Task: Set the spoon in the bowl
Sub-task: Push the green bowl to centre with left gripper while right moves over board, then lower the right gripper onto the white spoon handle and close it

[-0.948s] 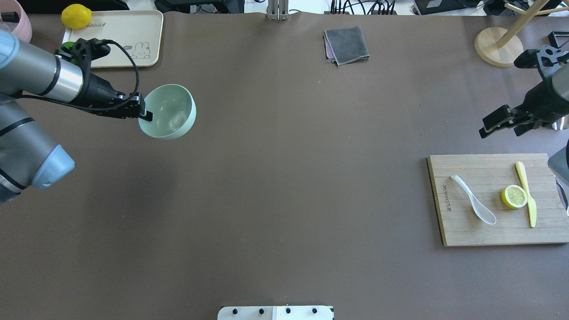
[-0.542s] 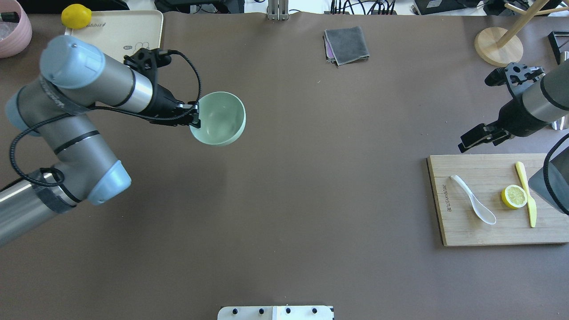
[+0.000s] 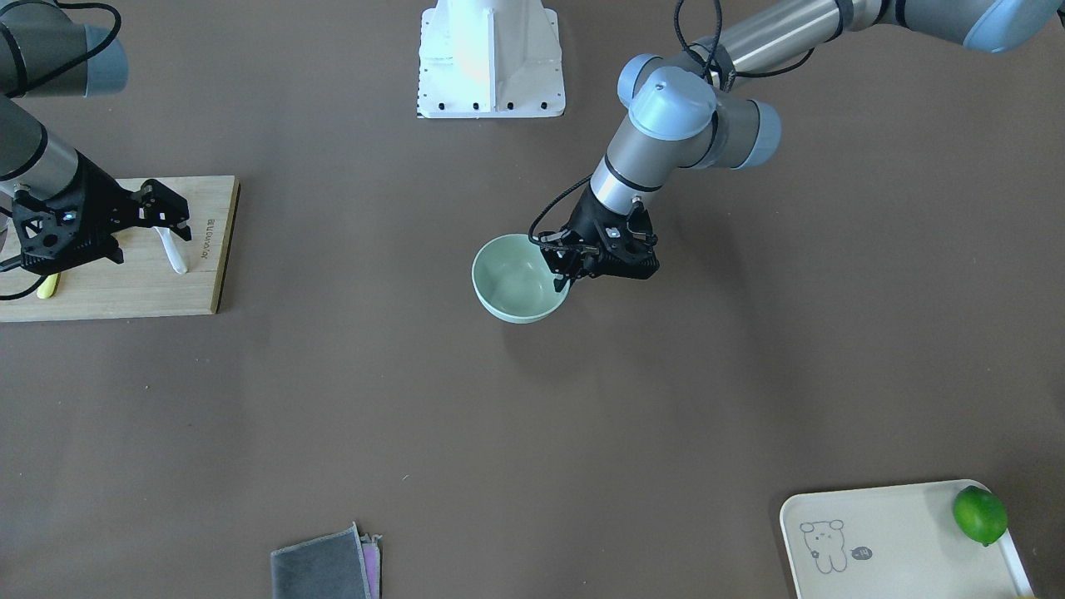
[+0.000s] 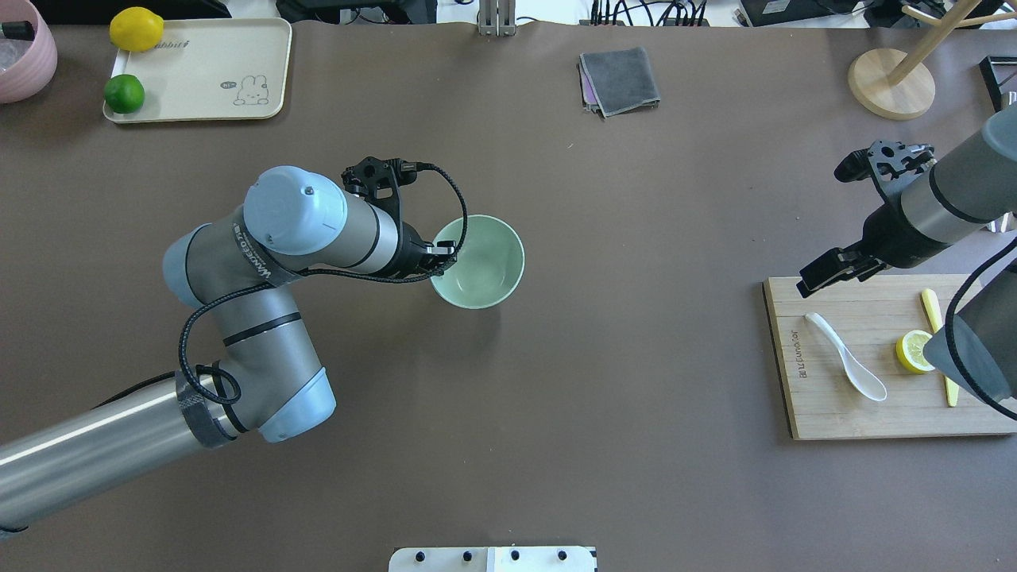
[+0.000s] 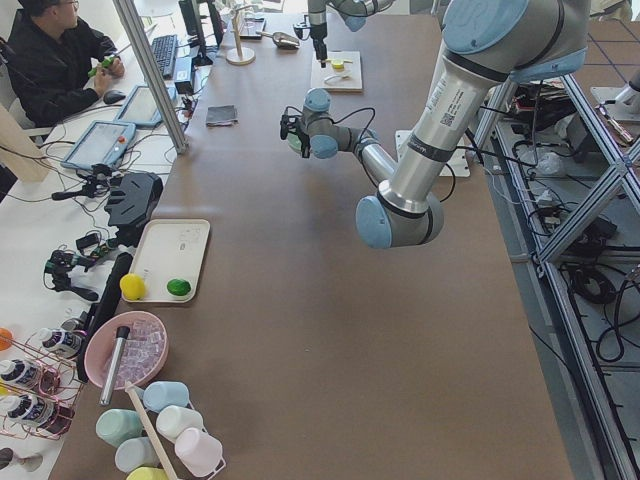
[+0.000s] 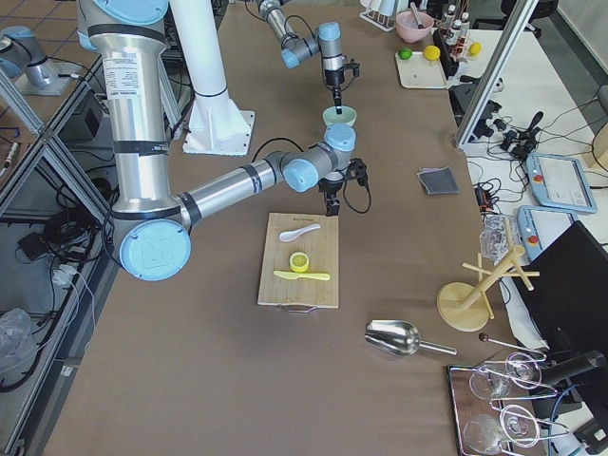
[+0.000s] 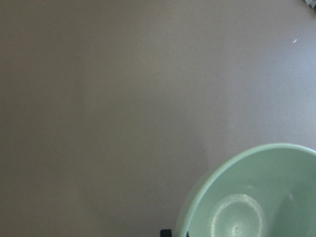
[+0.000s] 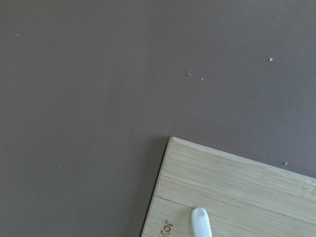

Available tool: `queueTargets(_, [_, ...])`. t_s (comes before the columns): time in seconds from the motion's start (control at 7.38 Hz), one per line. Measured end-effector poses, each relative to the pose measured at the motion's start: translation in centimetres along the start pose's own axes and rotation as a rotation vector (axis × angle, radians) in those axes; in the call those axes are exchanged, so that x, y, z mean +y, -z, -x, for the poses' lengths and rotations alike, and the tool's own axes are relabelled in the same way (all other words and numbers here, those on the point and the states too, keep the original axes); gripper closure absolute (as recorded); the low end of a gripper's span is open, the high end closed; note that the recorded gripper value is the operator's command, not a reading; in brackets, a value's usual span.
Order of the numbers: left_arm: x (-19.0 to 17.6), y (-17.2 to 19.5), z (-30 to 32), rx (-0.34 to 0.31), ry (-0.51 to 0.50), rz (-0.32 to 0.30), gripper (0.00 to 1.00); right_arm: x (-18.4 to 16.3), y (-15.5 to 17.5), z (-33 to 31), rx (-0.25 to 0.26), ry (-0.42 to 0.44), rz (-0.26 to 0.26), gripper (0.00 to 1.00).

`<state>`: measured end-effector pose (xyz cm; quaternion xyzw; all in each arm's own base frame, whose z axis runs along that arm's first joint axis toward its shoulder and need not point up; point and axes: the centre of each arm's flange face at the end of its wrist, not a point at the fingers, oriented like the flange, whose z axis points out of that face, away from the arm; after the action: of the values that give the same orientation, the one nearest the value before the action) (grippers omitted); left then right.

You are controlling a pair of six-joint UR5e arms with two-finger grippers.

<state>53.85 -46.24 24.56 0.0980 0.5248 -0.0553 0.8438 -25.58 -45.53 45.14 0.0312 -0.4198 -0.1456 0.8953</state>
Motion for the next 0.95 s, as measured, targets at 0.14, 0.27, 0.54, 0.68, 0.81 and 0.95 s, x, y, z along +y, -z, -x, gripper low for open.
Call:
queueTargets(0.14, [0.3, -0.4, -0.3, -0.003, -0.003, 0.001, 1.00, 0.1, -0.5, 0.2, 0.001, 0.002, 0.009, 0.00])
queueTargets(0.27, [0.6, -0.7, -0.4, -0.005, -0.007, 0.003, 1.00, 0.2, -0.9, 0.2, 0.005, -0.003, 0.018, 0.00])
queueTargets(0.54, [1.5, -1.3, -0.7, -0.006, -0.016, 0.015, 0.88, 0.3, -1.8, 0.4, 0.024, -0.025, 0.024, 0.00])
queueTargets(0.68, [2.1, -1.5, -0.9, -0.005, -0.021, 0.023, 0.50, 0.3, -2.0, 0.4, 0.029, -0.031, 0.026, 0.00])
queueTargets(0.81, [2.4, -1.7, -1.0, -0.005, -0.025, 0.028, 0.03, 0.4, -2.2, 0.4, 0.031, -0.033, 0.028, 0.00])
queueTargets(0.95, [2.5, -1.7, -1.1, -0.005, -0.027, 0.026, 0.02, 0.4, -2.3, 0.4, 0.032, -0.034, 0.029, 0.00])
